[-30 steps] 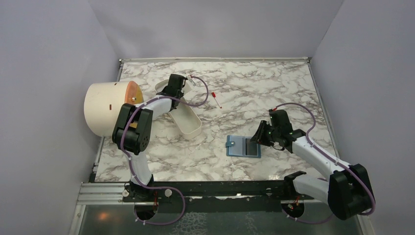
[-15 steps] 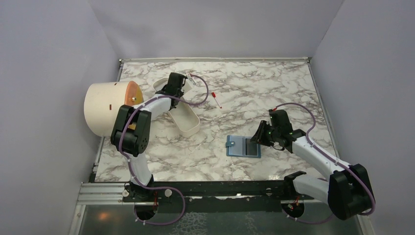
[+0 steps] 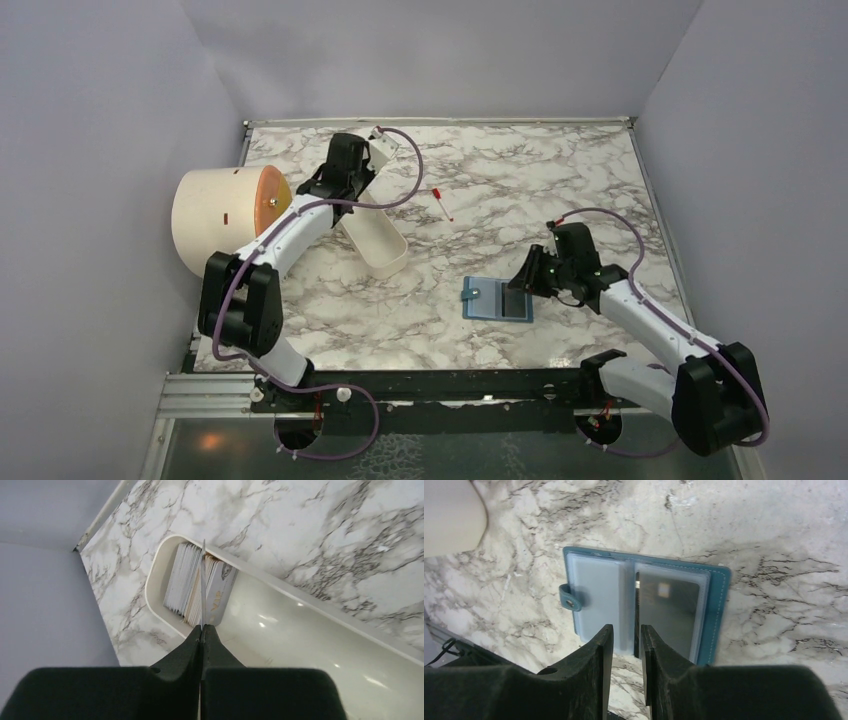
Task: Put the credit cards into the card holder
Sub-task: Pick up the credit card from the storage box.
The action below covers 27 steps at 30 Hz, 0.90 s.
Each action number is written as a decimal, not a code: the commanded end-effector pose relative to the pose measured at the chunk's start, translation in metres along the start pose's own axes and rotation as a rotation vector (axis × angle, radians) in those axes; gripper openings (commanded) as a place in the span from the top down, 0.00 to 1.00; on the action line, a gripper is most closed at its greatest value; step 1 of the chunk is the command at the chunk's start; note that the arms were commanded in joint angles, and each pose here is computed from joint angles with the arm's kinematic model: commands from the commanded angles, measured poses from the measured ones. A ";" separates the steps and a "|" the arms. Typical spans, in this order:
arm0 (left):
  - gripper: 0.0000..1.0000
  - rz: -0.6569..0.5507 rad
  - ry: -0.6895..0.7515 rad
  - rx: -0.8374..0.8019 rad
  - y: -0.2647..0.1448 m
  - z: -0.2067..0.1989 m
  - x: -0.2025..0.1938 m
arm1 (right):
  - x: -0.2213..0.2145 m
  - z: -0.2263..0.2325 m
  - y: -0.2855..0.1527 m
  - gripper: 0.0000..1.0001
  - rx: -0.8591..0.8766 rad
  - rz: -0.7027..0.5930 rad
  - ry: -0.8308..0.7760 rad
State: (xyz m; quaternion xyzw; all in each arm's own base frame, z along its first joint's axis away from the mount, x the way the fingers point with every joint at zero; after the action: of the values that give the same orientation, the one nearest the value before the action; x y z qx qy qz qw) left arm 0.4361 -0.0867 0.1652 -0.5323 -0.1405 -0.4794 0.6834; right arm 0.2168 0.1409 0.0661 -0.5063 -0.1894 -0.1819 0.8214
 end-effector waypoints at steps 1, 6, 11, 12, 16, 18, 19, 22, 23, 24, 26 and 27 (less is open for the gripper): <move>1.00 -0.114 -0.180 -0.166 -0.032 -0.023 0.030 | 0.026 0.032 -0.018 0.73 0.130 -0.072 -0.066; 1.00 -0.192 -0.394 -0.271 -0.060 -0.037 0.053 | 0.048 0.059 -0.042 0.73 0.245 -0.168 -0.104; 1.00 -0.203 -0.581 -0.499 -0.094 -0.066 0.075 | 0.071 0.094 -0.071 0.71 0.407 -0.289 -0.138; 1.00 -0.200 -0.620 -0.561 -0.102 -0.075 0.079 | 0.078 0.102 -0.077 0.70 0.443 -0.317 -0.139; 1.00 -0.146 -0.721 -0.799 -0.124 -0.107 0.084 | 0.096 0.125 -0.097 0.67 0.559 -0.389 -0.113; 1.00 -0.102 -0.746 -0.913 -0.135 -0.122 0.085 | 0.104 0.135 -0.108 0.66 0.603 -0.425 -0.108; 1.00 -0.082 -0.758 -0.971 -0.140 -0.128 0.085 | 0.108 0.138 -0.112 0.65 0.618 -0.441 -0.107; 1.00 -0.042 -0.810 -1.148 -0.158 -0.148 0.086 | 0.120 0.148 -0.121 0.65 0.657 -0.462 -0.099; 1.00 -0.037 -0.822 -1.207 -0.164 -0.155 0.085 | 0.123 0.152 -0.124 0.65 0.675 -0.461 -0.094; 1.00 -0.033 -0.842 -1.247 -0.169 -0.160 0.085 | 0.125 0.155 -0.126 0.65 0.690 -0.460 -0.088; 1.00 -0.043 -0.877 -1.301 -0.176 -0.169 0.084 | 0.128 0.158 -0.126 0.65 0.701 -0.445 -0.063; 1.00 -0.043 -0.899 -1.325 -0.180 -0.174 0.083 | 0.129 0.160 -0.126 0.64 0.709 -0.440 -0.055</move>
State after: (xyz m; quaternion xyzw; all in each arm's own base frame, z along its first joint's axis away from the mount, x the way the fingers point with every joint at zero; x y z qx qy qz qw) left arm 0.3126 -0.2502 0.2420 -0.9332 -0.1482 -0.2567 0.2034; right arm 0.2473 0.2075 0.2637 -0.1951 -0.3616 -0.2682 0.8714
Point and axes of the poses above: each gripper's point midway between its finger pads, its own y axis out along the fingers, its own z axis along the line the jaws close on, x = y × z, the point moved 1 cm from there along -y, back along the fingers, and after that the axes turned 11 degrees about -y, right-handed, at the moved point
